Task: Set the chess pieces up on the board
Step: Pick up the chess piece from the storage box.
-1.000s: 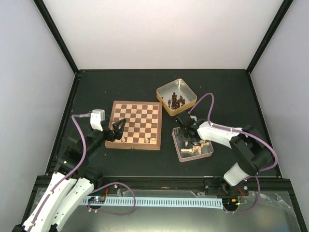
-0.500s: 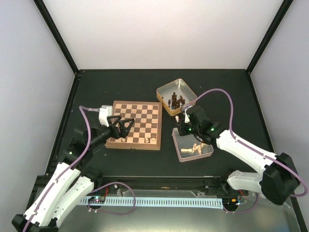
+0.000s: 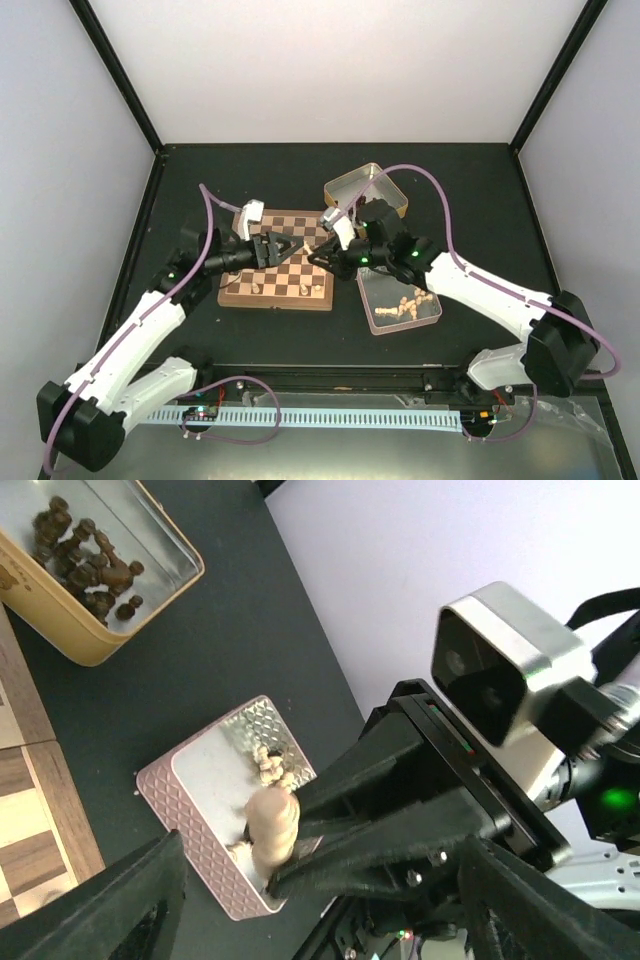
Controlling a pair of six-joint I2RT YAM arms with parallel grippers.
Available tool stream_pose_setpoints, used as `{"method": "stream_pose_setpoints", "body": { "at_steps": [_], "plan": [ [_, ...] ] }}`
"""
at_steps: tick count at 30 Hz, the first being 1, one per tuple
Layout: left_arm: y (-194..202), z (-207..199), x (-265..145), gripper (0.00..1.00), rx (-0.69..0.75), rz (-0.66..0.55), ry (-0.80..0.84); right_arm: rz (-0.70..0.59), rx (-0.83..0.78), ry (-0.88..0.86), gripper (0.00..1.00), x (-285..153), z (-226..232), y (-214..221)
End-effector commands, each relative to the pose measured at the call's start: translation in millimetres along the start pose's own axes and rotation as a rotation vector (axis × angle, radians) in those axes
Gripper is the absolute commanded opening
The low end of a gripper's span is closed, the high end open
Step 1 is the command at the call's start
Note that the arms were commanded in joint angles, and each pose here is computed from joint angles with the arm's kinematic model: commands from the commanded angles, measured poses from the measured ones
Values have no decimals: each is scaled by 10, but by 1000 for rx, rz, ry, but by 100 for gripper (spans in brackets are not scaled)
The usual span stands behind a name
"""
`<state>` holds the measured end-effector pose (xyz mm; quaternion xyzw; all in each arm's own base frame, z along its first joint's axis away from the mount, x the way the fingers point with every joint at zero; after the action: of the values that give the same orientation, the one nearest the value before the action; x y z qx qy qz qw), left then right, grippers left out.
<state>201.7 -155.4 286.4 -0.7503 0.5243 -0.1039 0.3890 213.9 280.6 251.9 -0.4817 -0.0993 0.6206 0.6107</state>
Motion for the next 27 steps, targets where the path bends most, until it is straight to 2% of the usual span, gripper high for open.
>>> {"method": "stream_pose_setpoints", "body": {
  "at_steps": [1, 5, 15, 18, 21, 27],
  "plan": [
    [-74, -107, 50, 70, -33, 76, 61, 4, -119, -113, 15, 108, 211, -137],
    [-1, 4, 115, 52, -69, 124, 26, 34, -119, -116, 15, 229, 216, -183],
    [48, 119, 169, 16, -88, 147, -19, 52, -115, -131, 15, 267, 251, -180],
    [49, 121, 170, 9, -87, 149, -19, 46, -78, -129, 16, 259, 268, -220],
    [26, 94, 156, 3, -78, 138, -14, 24, -31, -140, 24, 233, 298, -257],
    [-97, -40, 95, 2, -80, 77, 23, -86, 56, -158, 59, 36, 380, -336]
  ]
}}
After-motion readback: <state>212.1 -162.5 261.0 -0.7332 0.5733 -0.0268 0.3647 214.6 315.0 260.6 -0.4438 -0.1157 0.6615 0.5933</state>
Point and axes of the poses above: each gripper's point midway between its finger pads, its own x axis out along the fingers, its own z axis along the line the jaws close on, y = z × x, the point moved 7 cm from there along -x, back along the fingers, and after that the axes turned 11 degrees about x, right-handed, at the moved point
